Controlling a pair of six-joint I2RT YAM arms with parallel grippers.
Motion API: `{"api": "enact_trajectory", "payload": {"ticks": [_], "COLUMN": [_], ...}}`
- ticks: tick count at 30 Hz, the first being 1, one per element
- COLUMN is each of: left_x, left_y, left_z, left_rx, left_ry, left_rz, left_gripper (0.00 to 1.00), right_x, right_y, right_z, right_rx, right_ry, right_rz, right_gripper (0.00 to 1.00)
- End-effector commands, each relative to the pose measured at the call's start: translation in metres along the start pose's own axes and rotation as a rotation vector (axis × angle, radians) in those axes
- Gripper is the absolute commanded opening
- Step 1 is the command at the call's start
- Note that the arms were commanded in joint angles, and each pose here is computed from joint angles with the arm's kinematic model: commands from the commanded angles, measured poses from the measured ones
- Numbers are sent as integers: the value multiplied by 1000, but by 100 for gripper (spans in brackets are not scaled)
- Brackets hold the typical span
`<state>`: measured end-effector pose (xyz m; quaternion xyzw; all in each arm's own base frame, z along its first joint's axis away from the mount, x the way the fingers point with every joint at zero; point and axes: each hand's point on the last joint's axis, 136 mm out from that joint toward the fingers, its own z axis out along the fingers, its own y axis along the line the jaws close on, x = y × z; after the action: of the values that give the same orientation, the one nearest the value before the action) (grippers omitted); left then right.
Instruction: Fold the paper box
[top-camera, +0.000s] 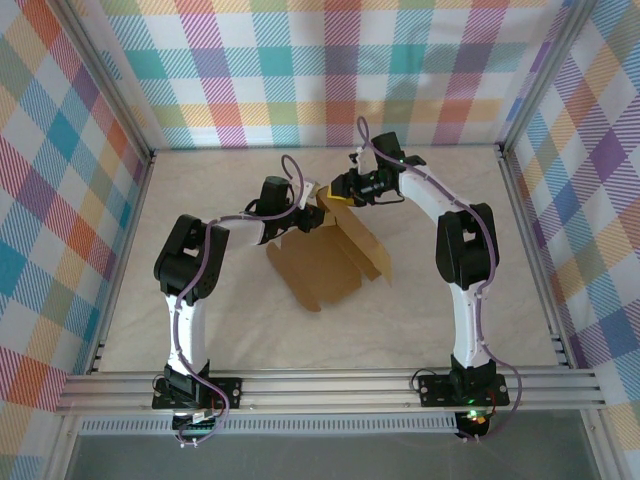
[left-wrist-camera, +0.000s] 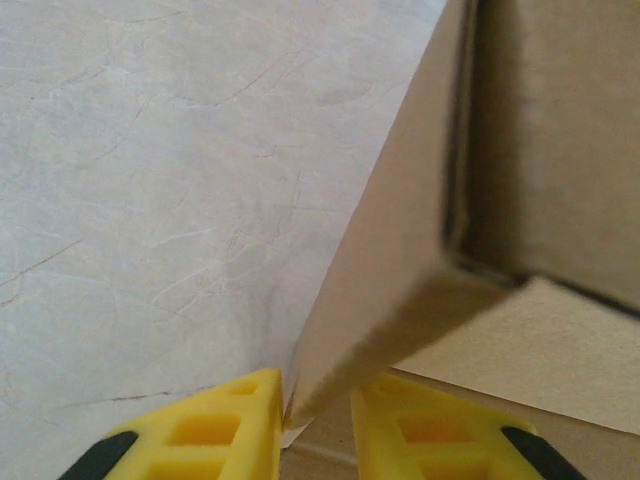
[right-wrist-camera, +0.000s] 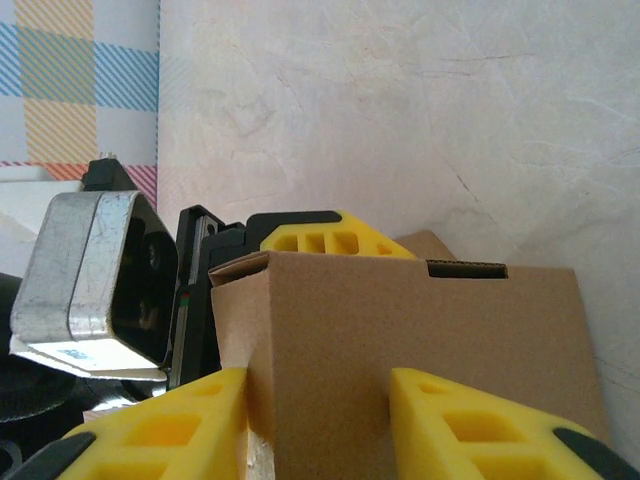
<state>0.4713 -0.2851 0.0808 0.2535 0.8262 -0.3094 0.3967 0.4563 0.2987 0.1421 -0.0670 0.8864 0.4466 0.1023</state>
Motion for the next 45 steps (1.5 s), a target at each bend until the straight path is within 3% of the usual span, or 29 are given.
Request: {"api": "enact_trajectory", "payload": {"ticks": [1, 15, 23, 28, 33, 38, 45], "left_x": [0, 16, 13, 10, -9, -15, -19], "left_y": [-10, -9, 3, 11, 4, 0, 3], "left_z": [5, -11, -31, -47, -54, -42, -23], "left_rx": [26, -5, 18, 6, 91, 158, 183], "left_ry": [1, 52, 14, 9, -31, 20, 72], "left_rz": [12, 56, 45, 133, 161, 200, 236], "left_gripper": [28, 39, 55, 69, 79, 77, 59], "right_x": [31, 34, 34, 36, 37, 38, 39], "right_y": [-30, -34, -27, -27, -24, -22, -19], "right_z": [16, 14, 14, 16, 16, 15, 16], "right_rx": [78, 89, 59, 45, 25, 17, -2], "right_ry": [94, 95, 99, 110, 116, 119, 127], "right_rz": [42, 5, -13, -19, -20, -32, -32], "right_gripper": [39, 39, 39, 39, 39, 39, 39]}}
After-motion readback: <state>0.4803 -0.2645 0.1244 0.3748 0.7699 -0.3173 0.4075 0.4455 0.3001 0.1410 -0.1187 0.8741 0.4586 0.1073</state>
